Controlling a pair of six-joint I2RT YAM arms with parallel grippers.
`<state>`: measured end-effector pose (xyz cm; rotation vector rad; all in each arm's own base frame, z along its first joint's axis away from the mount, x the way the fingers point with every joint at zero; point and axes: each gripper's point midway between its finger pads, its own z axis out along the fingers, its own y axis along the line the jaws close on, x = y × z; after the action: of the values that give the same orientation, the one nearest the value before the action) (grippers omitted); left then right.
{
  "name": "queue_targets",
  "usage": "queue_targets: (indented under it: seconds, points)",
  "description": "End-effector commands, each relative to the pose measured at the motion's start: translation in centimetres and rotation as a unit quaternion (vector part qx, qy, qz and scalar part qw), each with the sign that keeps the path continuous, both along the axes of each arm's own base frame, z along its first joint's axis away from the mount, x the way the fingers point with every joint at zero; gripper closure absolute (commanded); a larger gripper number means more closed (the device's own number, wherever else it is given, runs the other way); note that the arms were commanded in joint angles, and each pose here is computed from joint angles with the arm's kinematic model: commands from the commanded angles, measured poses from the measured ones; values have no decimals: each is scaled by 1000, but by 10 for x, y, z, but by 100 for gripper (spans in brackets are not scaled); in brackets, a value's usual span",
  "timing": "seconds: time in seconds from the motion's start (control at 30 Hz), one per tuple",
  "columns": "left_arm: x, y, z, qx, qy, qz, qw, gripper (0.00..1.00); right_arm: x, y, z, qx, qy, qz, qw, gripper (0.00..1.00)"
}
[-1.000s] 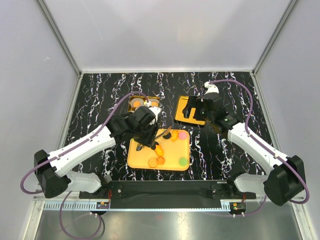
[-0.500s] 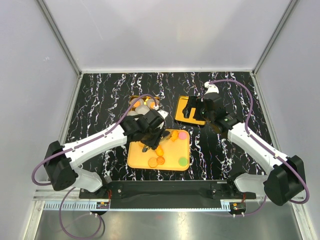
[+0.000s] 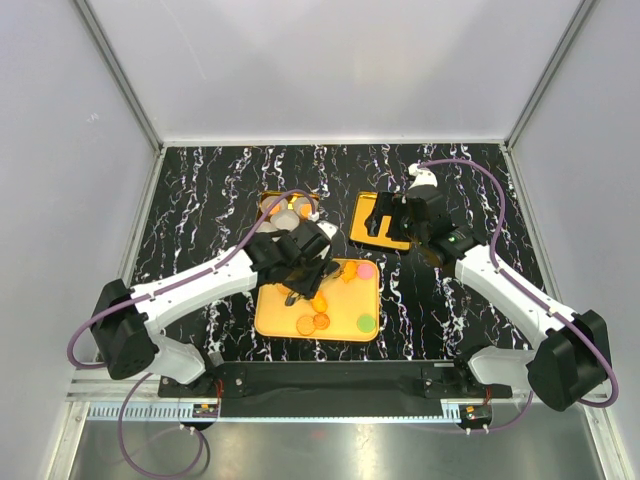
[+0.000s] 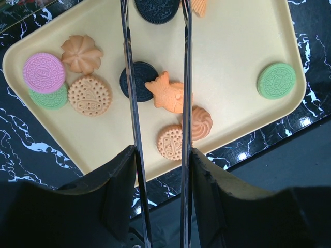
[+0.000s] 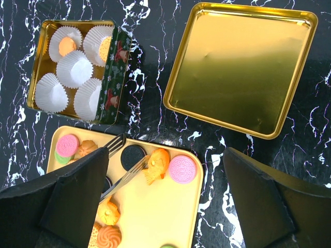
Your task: Pack the cookies
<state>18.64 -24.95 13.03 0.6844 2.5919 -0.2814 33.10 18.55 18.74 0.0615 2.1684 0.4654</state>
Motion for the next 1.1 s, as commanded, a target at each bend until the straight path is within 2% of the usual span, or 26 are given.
queue_targets:
  seconds: [0.0, 0.47, 1.07]
  points:
    - [5, -5, -1, -5, -13, -4, 1000, 53, 10, 2, 19, 4, -28, -4, 1000, 0]
    - [-3, 6, -2, -3, -10, 3, 1000, 52, 9, 1, 22, 5, -30, -4, 1000, 0]
    - [1, -7, 6, -17, -8, -8, 1000, 52, 9, 0, 21, 3, -29, -6, 1000, 0]
